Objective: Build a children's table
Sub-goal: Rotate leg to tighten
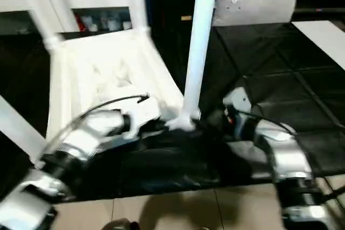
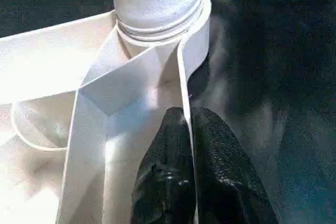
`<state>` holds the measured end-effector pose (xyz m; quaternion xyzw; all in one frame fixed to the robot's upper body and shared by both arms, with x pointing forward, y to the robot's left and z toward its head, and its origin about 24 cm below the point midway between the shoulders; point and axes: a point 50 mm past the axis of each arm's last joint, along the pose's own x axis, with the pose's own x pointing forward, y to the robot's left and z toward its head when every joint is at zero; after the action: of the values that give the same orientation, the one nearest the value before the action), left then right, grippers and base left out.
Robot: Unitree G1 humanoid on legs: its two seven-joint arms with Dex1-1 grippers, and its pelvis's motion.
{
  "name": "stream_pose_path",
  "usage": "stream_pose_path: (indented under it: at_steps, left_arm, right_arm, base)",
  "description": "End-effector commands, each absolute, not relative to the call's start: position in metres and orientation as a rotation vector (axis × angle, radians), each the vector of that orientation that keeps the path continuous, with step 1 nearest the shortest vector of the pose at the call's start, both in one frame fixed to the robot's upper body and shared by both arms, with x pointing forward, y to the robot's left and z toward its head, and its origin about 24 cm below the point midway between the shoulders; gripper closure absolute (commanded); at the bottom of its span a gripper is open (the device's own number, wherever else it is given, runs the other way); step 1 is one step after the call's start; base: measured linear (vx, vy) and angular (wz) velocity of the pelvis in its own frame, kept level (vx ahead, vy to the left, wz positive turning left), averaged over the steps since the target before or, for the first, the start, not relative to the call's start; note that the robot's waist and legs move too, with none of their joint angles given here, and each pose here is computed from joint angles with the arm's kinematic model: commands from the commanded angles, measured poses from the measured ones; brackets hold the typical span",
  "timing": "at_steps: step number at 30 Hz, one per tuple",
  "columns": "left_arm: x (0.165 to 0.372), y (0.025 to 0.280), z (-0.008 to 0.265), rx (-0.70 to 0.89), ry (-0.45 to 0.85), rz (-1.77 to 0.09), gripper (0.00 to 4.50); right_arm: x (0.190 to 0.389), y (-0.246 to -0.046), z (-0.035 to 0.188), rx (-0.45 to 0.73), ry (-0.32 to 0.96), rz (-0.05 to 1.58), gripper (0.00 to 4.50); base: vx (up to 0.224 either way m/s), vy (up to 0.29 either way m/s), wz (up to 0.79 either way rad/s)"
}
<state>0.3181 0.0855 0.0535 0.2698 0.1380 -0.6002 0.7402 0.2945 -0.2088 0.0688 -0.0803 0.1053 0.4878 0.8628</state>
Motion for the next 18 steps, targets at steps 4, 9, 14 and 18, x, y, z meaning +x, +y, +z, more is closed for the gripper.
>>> stream_pose_path:
  at_steps: [4, 9, 14, 18]
  left_arm:
    - [0.305, 0.088, 0.045, 0.700, 0.358, -1.534, 4.50]
    - [0.293, 0.089, 0.045, 0.713, 0.374, -1.676, 4.50]
    - [0.289, 0.088, 0.045, 0.724, 0.377, -1.733, 4.50]
    - [0.289, 0.088, 0.045, 0.725, 0.381, -1.748, 4.50]
  right_arm:
    - [0.291, -0.201, 0.079, -0.200, 0.223, 1.199, 0.35]
    - [0.292, -0.197, 0.079, -0.227, 0.221, 1.264, 0.78]
    - [0.288, -0.190, 0.078, -0.187, 0.224, 1.331, 1.28]
    - [0.285, -0.185, 0.076, -0.165, 0.234, 1.371, 1.62]
  base:
    - [0.000, 0.000, 0.00]
    - [0.000, 0.000, 0.00]
    - [0.000, 0.000, 0.00]
    - [0.000, 0.000, 0.00]
